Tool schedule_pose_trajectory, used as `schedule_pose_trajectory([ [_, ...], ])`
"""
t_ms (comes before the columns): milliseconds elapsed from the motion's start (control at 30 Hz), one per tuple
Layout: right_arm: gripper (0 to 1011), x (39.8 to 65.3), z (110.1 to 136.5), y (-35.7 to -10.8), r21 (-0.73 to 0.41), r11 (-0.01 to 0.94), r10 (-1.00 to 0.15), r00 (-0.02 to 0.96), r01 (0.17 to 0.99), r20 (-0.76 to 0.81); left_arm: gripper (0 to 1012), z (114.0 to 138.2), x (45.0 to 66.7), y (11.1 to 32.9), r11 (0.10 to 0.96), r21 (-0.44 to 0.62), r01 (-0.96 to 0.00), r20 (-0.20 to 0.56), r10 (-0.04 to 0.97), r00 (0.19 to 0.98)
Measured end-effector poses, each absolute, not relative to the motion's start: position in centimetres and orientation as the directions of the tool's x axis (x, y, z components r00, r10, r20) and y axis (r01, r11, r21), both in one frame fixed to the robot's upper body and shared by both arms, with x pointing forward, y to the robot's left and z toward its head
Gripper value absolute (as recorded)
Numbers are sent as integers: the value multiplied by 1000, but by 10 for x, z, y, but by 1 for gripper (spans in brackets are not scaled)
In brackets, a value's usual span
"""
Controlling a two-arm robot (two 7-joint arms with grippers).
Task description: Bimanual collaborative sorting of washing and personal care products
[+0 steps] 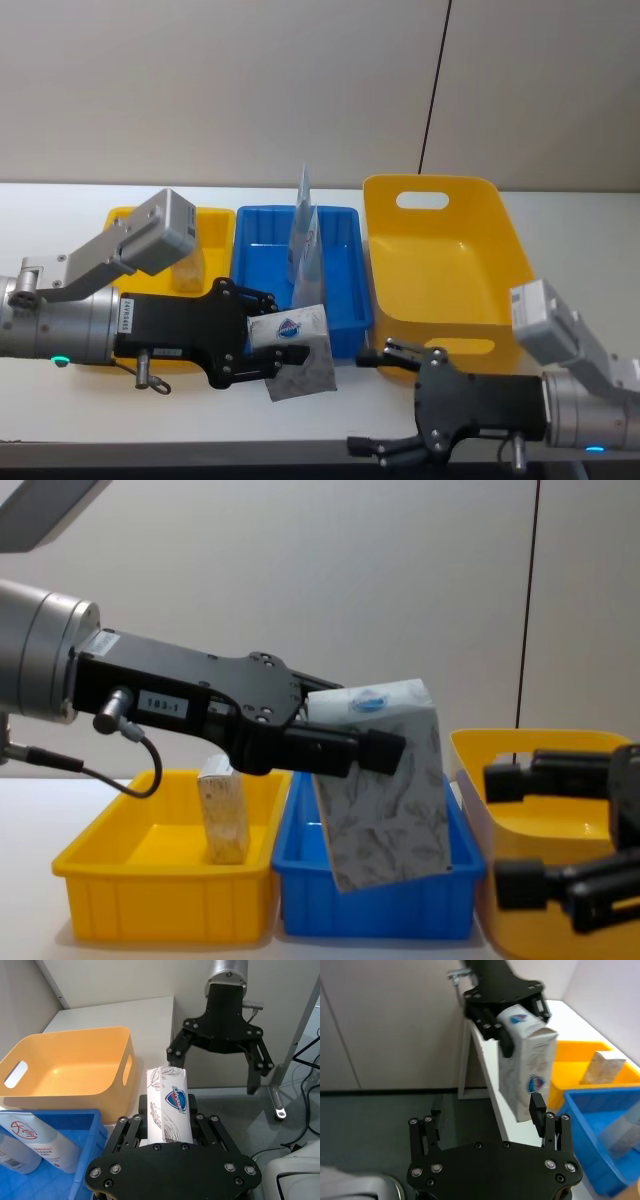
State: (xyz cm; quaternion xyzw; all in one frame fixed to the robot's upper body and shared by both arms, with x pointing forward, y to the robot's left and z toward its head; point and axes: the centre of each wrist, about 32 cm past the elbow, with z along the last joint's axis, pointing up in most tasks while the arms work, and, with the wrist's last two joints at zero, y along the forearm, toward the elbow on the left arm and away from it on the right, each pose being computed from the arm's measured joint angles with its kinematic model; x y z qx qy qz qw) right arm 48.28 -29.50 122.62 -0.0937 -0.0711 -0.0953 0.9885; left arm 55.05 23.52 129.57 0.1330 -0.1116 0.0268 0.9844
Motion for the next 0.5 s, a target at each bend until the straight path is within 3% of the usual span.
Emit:
schedule_pose_trajectory([
  [500, 1002, 503, 1222, -284, -225, 965, -55, 944, 134, 326, 367, 1296, 551, 235, 963, 256, -82, 227, 23, 974],
])
